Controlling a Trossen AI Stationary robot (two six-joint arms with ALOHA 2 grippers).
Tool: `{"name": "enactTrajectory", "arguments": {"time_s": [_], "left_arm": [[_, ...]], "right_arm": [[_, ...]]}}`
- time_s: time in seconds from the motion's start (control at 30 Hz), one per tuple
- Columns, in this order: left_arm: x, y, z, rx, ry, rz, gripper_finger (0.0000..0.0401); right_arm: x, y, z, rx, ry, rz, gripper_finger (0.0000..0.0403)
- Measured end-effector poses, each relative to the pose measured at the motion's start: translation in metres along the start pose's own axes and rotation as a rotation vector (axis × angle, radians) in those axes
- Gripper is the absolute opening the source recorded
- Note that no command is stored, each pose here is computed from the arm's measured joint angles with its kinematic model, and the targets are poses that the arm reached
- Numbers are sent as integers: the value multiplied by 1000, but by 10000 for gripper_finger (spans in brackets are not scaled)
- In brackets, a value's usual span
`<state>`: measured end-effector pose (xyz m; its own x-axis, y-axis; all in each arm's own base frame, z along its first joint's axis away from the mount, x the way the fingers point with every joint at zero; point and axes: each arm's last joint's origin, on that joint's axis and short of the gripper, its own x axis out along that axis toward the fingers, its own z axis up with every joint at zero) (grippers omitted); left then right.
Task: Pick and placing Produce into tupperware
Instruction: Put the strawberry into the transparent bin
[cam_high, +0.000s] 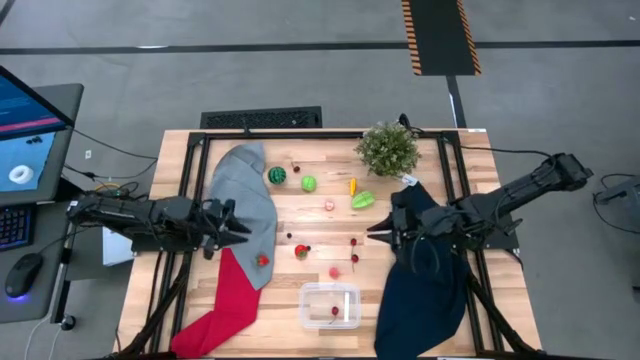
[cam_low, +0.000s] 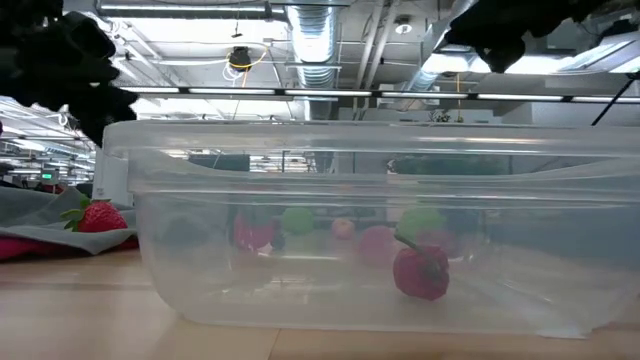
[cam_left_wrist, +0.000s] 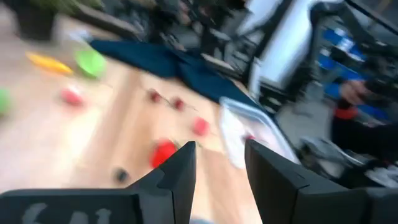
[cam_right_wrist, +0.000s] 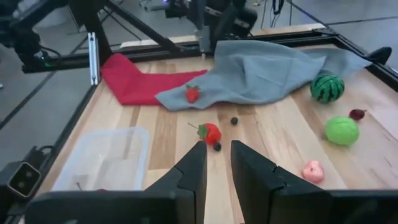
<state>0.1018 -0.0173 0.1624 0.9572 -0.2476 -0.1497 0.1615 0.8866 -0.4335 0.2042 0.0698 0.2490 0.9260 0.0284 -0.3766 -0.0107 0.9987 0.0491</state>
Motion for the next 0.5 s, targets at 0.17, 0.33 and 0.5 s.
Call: {"name": "enactTrajectory", "arguments": {"time_s": [0.17,0.33,0.5], "left_arm": [[3,-1,-8,-66,132,105,124],[6,-3,-18,-95,261,219,113],[9,-9,-26,-125,321,246,105]], "right_arm": [[10,1,-5,-8,27,-11,95],[13,2,-6,-10,35,-11,95],[12,1,-6,-9,32,-10,95]]}}
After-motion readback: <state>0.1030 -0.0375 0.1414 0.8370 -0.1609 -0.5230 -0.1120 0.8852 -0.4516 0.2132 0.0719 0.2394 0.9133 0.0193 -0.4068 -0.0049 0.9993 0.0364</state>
